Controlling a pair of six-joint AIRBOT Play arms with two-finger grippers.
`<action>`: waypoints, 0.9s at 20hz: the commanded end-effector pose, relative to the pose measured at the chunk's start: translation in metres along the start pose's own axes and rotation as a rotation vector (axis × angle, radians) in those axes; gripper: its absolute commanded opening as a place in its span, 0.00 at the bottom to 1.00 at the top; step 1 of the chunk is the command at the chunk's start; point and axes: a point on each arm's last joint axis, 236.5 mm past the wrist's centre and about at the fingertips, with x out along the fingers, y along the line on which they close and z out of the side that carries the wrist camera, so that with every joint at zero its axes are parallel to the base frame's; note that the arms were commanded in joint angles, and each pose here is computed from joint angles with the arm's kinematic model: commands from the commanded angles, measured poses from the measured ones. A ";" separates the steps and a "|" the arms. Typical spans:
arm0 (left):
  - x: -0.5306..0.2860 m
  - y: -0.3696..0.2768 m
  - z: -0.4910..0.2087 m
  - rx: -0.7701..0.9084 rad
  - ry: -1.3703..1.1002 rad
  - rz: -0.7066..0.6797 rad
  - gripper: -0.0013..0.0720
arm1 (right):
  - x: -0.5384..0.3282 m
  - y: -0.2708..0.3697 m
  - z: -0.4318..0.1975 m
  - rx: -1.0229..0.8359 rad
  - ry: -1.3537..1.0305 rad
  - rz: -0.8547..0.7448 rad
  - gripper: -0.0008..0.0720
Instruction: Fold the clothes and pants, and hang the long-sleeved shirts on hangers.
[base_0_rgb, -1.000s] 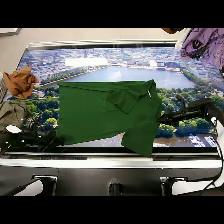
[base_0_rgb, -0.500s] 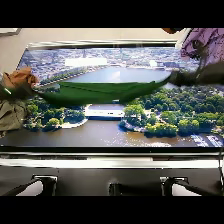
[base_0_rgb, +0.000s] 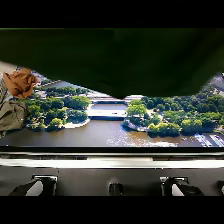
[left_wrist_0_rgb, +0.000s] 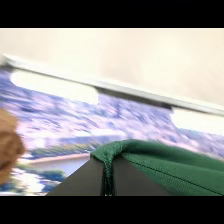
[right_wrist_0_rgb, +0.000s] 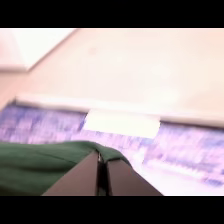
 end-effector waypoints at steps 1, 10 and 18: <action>-0.072 0.029 0.005 -0.004 -0.101 0.192 0.04 | -0.083 0.010 0.030 0.003 -0.155 -0.143 0.05; 0.054 0.043 -0.076 0.006 0.319 0.111 0.04 | 0.043 -0.063 -0.064 0.326 0.236 -0.178 0.05; 0.313 0.049 -0.308 0.006 0.842 0.031 0.04 | 0.243 -0.150 -0.300 0.546 0.767 -0.173 0.05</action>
